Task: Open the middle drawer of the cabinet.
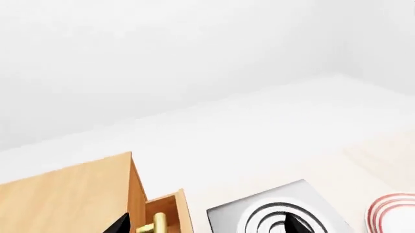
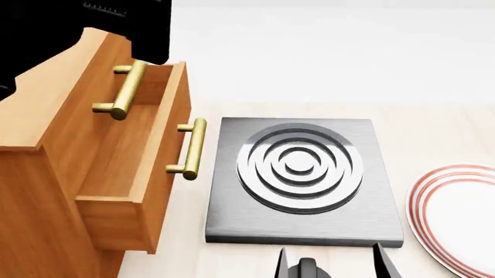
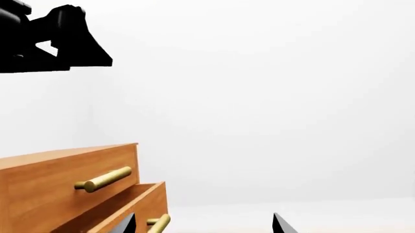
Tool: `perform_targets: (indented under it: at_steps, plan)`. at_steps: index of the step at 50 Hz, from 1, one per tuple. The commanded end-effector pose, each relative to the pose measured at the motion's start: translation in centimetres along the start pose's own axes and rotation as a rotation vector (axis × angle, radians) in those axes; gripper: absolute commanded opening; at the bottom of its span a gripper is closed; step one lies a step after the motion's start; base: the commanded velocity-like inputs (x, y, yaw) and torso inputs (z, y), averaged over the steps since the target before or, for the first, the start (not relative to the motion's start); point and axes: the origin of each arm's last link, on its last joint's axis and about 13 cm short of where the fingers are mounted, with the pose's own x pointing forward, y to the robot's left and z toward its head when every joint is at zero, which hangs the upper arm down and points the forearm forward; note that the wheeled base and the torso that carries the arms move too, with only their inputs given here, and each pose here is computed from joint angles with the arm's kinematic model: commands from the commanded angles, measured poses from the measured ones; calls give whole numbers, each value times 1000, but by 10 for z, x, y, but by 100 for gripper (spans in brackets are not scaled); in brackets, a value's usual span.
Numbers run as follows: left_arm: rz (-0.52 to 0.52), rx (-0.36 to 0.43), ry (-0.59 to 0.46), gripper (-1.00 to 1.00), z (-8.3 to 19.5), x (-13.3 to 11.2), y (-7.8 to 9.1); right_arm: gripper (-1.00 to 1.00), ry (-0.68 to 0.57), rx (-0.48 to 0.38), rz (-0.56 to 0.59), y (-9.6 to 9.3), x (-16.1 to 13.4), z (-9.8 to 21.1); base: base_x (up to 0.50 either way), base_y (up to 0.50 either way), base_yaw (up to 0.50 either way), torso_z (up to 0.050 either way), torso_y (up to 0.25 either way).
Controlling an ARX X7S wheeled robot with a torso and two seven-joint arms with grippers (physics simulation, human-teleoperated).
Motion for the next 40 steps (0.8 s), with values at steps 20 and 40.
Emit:
perform_targets:
  at_steps: [20,40]
  plan:
    - [-131,-151,285,100,2,-8,8,100,9,4,2,0,0,-2,0,0,0,0,0]
    - [-134,-260,482,100,-13,2,16,100,13,1,4,1,0,-2,0,0,0,0,0]
